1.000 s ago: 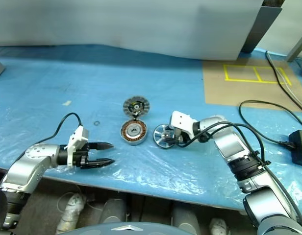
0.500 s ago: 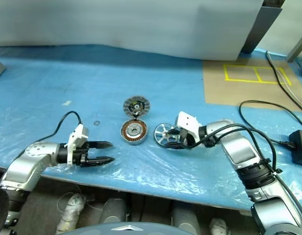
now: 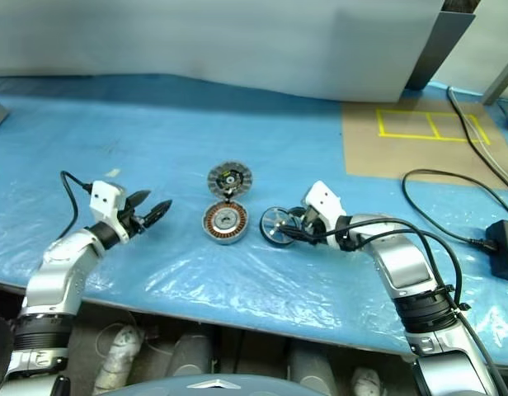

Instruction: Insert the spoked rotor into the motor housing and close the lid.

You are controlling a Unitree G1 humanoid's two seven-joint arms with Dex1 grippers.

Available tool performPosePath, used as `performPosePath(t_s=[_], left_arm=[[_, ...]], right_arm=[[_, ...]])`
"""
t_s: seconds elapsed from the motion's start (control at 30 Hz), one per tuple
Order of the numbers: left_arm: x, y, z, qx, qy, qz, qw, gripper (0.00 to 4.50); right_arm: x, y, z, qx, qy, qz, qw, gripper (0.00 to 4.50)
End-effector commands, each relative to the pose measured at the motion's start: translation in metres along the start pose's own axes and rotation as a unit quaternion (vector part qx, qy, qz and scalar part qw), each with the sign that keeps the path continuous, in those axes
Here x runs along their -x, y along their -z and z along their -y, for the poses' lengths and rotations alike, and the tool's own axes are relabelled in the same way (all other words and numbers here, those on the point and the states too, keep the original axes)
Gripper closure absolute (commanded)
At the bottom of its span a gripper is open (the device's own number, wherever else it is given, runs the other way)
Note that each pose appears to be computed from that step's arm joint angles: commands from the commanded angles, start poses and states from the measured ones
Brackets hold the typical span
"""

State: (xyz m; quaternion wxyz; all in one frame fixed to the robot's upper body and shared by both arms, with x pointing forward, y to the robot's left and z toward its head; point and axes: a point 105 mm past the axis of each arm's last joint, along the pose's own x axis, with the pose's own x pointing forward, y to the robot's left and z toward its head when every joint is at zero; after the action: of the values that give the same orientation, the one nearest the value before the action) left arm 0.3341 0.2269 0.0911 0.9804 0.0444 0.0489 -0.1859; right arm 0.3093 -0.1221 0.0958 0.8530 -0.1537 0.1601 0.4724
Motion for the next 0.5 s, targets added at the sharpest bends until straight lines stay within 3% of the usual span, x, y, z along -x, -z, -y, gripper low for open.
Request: performPosePath(t_s=[0.03, 0.33, 0.5], left_arm=[[-0.003, 0.004, -0.003, -0.027, -0.038, 0.006, 0.999, 1.01], [-0.010, 0.045, 0.015, -0.038, -0.039, -0.049, 0.997, 1.01], [-0.014, 0.049, 0.007, -0.023, -0.065, -0.052, 0.996, 1.01]], right_arm=[[0.002, -0.016, 0.005, 0.031, 0.027, 0.024, 0.999, 2.02], [0.001, -0.010, 0.006, 0.035, 0.041, 0.016, 0.998, 2.02], [0.001, -0.008, 0.005, 0.035, 0.046, 0.011, 0.998, 2.02]])
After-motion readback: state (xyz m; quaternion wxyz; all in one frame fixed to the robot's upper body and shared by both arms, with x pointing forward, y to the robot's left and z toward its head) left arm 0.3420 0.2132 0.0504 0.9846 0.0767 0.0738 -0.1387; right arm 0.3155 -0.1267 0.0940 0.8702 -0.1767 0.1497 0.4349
